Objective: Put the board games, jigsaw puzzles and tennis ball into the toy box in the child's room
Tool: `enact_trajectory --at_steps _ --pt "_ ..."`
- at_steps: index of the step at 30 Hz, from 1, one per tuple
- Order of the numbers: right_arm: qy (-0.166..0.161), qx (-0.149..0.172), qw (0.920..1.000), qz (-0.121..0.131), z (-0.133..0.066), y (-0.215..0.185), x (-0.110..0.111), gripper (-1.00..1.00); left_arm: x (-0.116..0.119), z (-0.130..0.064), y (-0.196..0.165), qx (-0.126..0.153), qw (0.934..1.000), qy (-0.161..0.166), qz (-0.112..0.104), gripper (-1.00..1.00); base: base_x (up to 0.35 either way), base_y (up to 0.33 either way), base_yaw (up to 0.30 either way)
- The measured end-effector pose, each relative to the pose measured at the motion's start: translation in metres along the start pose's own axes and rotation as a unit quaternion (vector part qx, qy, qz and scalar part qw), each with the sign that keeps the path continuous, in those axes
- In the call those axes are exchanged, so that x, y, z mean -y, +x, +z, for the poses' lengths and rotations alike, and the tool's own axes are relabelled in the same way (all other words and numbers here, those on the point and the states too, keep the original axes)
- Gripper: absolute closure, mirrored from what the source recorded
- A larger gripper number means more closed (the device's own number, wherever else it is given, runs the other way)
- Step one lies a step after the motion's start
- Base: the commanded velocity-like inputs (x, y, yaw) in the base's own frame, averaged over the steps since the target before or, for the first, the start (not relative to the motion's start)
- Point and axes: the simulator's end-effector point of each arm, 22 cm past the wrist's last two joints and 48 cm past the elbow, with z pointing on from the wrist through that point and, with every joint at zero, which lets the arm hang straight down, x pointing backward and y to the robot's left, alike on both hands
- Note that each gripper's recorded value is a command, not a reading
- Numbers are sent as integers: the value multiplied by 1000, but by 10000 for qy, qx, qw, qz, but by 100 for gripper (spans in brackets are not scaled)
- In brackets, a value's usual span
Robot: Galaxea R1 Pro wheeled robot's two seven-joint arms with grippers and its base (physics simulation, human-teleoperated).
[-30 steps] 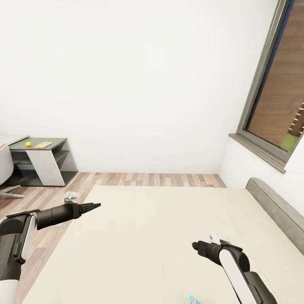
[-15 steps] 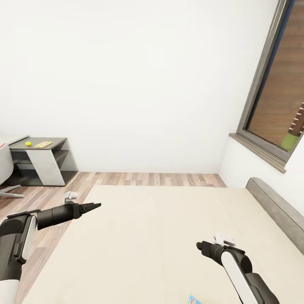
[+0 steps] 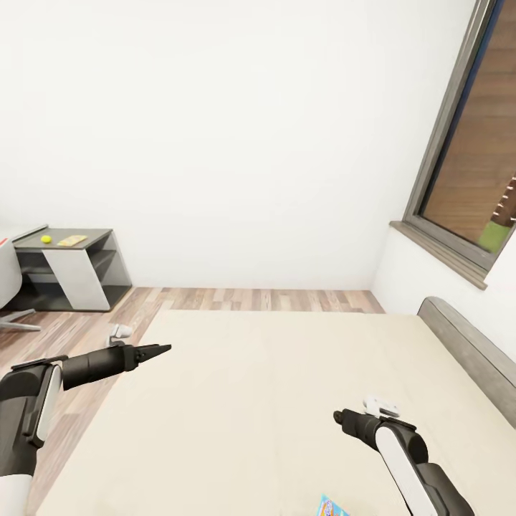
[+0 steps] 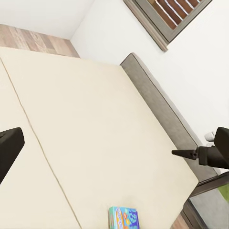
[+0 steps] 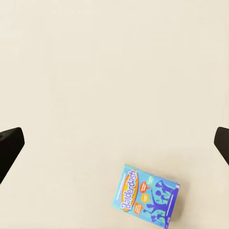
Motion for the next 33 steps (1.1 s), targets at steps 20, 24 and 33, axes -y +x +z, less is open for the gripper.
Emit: enact_trajectory --at_steps 20,24,33 --pt "111 -265 9996 7 15 19 8 -100 -12 6 11 -101 9999 -33 -126 -100 0 0 0" --pt "144 -339 9993 9 19 25 11 -100 -14 8 14 -119 9998 -36 -151 -100 0 0 0" --pt "176 -428 9989 9 25 31 13 -100 -19 10 18 -158 9996 -50 -209 -100 0 0 0"
